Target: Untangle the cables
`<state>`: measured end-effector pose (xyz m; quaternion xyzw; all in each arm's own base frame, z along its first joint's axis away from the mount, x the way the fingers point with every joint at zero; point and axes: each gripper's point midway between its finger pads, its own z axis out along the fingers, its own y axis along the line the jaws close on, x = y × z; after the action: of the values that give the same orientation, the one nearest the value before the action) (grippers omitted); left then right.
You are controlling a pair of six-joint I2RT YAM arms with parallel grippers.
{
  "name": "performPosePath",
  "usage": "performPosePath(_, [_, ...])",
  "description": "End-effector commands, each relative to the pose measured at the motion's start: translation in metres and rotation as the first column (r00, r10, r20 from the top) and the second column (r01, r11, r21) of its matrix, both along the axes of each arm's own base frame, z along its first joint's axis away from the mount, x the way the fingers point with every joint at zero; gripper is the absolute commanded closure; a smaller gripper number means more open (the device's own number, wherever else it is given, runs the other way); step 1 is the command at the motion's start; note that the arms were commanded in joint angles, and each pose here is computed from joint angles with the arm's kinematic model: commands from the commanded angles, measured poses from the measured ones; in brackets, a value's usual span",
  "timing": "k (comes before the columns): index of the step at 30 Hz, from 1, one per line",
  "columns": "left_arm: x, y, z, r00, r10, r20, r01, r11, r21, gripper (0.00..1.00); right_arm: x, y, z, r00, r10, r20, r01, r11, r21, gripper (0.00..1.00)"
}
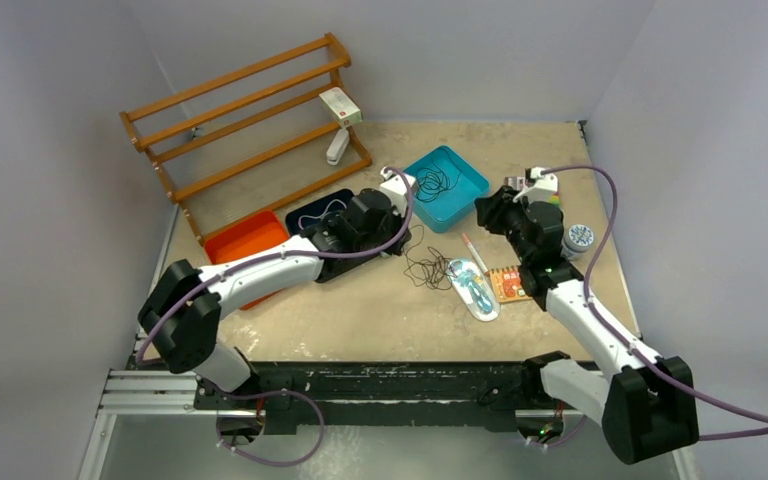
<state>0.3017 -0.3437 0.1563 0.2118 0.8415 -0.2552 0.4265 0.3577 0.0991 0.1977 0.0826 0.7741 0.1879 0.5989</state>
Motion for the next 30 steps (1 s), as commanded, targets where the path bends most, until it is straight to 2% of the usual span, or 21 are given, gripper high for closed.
performPosePath(1, [0.001, -0.001, 0.055, 0.995, -0.012, 0.095, 0.015, 1.000, -0.027, 1.00, 0.001, -0.011, 0.021, 0.993, -0.085, 0.078, 0.080, 0.994, 0.070, 0.56])
performPosePath(4, [-0.002, 0.000, 0.069, 0.994, -0.025, 0.104, 0.028, 0.999, -0.026, 1.00, -0.003, -0.013, 0.025, 0.990, -0.097, 0.098, 0.088, 0.991, 0.099, 0.53])
performPosePath(8, [-0.004, 0.004, 0.086, 0.992, -0.023, 0.120, 0.026, 0.999, -0.027, 1.00, -0.007, -0.015, 0.024, 0.989, -0.109, 0.102, 0.098, 0.989, 0.113, 0.44])
performPosePath(12, [-0.003, 0.011, 0.104, 0.989, -0.010, 0.150, 0.013, 1.000, -0.019, 1.00, -0.011, -0.009, 0.028, 0.992, -0.064, 0.110, 0.053, 0.994, 0.096, 0.40])
performPosePath(19, [-0.002, 0.019, 0.129, 0.979, -0.007, 0.202, 0.008, 1.000, -0.004, 1.00, -0.027, 0.013, 0.049, 0.967, 0.112, 0.231, -0.123, 0.992, 0.033, 0.35])
performPosePath(24, [0.001, 0.025, 0.146, 0.970, 0.016, 0.242, -0.014, 1.000, -0.010, 1.00, -0.037, 0.029, 0.070, 0.909, 0.246, 0.336, -0.238, 0.969, -0.064, 0.32])
performPosePath(30, [0.004, 0.028, 0.153, 0.965, 0.027, 0.263, -0.026, 1.000, -0.006, 1.00, -0.049, 0.053, 0.078, 0.847, 0.376, 0.376, -0.359, 0.926, -0.115, 0.32])
